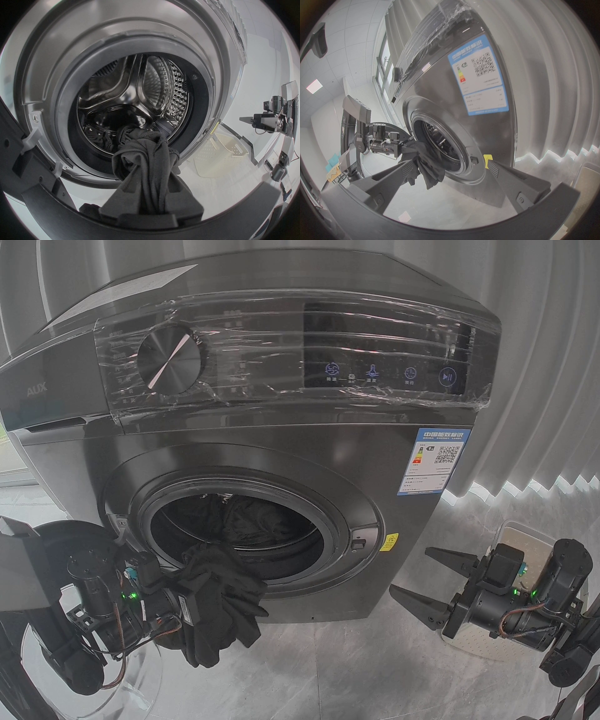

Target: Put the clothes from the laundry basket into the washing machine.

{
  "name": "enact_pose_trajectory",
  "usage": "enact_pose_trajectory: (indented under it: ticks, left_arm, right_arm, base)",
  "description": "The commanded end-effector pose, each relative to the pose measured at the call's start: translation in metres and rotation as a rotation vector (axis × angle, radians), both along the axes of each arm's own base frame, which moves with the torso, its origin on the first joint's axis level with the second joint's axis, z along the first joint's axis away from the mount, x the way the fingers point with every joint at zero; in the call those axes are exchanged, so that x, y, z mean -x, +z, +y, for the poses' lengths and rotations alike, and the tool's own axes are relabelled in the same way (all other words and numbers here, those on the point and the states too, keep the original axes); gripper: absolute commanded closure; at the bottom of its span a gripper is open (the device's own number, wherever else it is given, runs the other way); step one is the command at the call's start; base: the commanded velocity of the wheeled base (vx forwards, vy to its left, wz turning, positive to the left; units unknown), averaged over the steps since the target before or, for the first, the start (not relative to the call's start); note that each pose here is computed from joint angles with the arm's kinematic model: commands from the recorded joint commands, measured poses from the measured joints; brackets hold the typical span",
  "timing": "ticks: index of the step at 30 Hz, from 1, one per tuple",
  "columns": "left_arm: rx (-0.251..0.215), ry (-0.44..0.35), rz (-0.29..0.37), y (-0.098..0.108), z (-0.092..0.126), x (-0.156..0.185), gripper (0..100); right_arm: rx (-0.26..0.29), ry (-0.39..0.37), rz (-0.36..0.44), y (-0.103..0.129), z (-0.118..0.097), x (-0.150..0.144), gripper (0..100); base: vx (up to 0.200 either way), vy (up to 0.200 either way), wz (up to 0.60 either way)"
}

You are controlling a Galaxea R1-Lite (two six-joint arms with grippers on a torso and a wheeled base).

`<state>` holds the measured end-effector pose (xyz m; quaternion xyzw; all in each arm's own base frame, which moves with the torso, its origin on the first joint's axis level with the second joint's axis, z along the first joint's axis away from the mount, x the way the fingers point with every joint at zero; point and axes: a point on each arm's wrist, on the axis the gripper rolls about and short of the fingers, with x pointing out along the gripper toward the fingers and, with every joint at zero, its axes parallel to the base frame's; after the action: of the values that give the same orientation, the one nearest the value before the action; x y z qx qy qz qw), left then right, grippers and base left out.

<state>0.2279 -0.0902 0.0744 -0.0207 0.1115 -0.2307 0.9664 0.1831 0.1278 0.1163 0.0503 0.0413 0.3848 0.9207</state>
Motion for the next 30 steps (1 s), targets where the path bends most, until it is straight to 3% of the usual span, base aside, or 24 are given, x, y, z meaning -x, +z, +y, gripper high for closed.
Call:
enact_pose_trajectory:
  ticks: [1, 7, 13, 18, 23, 27, 30]
  left_arm:
    - [-0.011, -0.011, 0.0, -0.001, -0.004, 0.003, 100]
    - [-0.043, 0.039, -0.049, 0.002, -0.017, -0.004, 100]
    - [-0.04, 0.026, 0.004, -0.015, -0.029, -0.015, 100]
    - [0.052, 0.058, 0.097, -0.034, -0.04, -0.025, 100]
    - [0.1, 0.183, 0.027, -0.043, -0.057, -0.065, 100]
    - [0.162, 0.186, -0.019, -0.04, -0.07, -0.085, 100]
    - [0.176, 0.182, -0.031, -0.046, -0.077, -0.096, 100]
  right_arm:
    - [0.045, 0.011, 0.045, -0.011, -0.004, 0.01, 0]
    - [0.065, 0.028, 0.072, -0.017, -0.003, 0.015, 0]
    - [0.079, 0.042, 0.092, -0.021, -0.003, 0.02, 0]
    - [0.079, 0.046, 0.091, -0.021, -0.002, 0.021, 0]
    - [0.079, 0.046, 0.091, -0.021, -0.002, 0.021, 0]
    - [0.077, 0.046, 0.088, -0.02, -0.002, 0.021, 0]
    - [0.075, 0.046, 0.085, -0.02, -0.002, 0.02, 0]
  base:
    - [0.0, 0.0, 0.0]
    - [0.0, 0.0, 0.0]
    - [0.0, 0.0, 0.0]
    - [0.0, 0.0, 0.0]
    - [0.0, 0.0, 0.0]
    - [0.0, 0.0, 0.0]
    - [0.0, 0.0, 0.0]
